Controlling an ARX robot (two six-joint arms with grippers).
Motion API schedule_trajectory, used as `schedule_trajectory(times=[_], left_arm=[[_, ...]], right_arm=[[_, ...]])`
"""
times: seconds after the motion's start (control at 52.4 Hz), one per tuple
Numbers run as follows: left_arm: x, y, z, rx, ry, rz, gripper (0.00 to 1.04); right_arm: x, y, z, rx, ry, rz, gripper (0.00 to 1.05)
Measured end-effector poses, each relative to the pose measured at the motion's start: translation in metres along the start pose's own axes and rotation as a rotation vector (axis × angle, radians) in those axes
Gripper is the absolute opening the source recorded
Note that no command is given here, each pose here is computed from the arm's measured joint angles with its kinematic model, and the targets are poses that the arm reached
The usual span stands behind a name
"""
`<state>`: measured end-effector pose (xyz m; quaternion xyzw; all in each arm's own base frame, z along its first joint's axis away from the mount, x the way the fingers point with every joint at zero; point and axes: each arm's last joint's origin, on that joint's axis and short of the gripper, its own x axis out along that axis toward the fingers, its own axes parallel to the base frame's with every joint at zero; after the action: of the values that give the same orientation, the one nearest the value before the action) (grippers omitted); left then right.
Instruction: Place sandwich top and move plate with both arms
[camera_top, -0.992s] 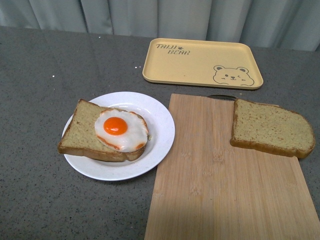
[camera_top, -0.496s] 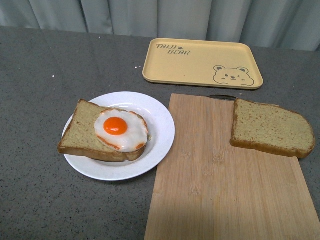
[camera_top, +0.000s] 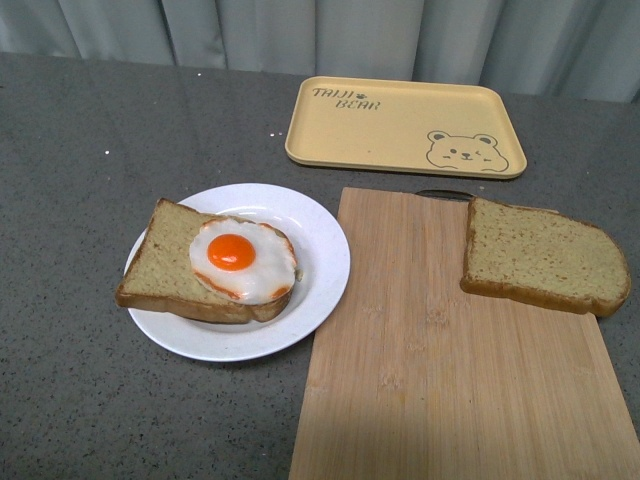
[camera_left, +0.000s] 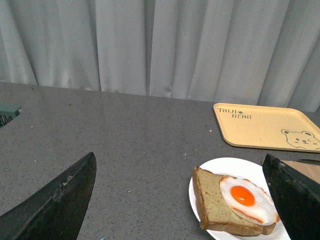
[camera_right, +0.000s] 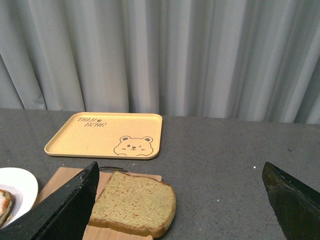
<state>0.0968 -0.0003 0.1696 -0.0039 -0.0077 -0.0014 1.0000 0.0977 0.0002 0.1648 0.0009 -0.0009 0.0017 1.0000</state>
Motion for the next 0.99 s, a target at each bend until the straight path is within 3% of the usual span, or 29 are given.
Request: schedule_trajectory(times=[0.4, 0.534, 0.629, 0.82, 0.992], left_arm=[[0.0, 0.0, 0.0, 0.0, 0.0, 0.0, 0.98], [0.0, 0.0, 0.0, 0.0, -0.001, 0.002, 0.98], [0.0, 0.0, 0.0, 0.0, 0.0, 0.0, 0.98], [0.0, 0.0, 0.0, 0.0, 0.0, 0.0, 0.98], [0.0, 0.0, 0.0, 0.0, 0.0, 0.0, 0.98]], right_arm=[[0.0, 0.0, 0.0, 0.0, 0.0, 0.0, 0.95], [0.007, 0.0, 0.002, -0.193, 0.071, -0.378, 0.95], [0.016, -0.006, -0.003, -0.274, 0.161, -0.488, 0.95], [0.065, -0.02, 0.002, -0.212, 0.289, -0.34, 0.95], [0.112, -0.035, -0.013, -0.082, 0.503, -0.219, 0.95]])
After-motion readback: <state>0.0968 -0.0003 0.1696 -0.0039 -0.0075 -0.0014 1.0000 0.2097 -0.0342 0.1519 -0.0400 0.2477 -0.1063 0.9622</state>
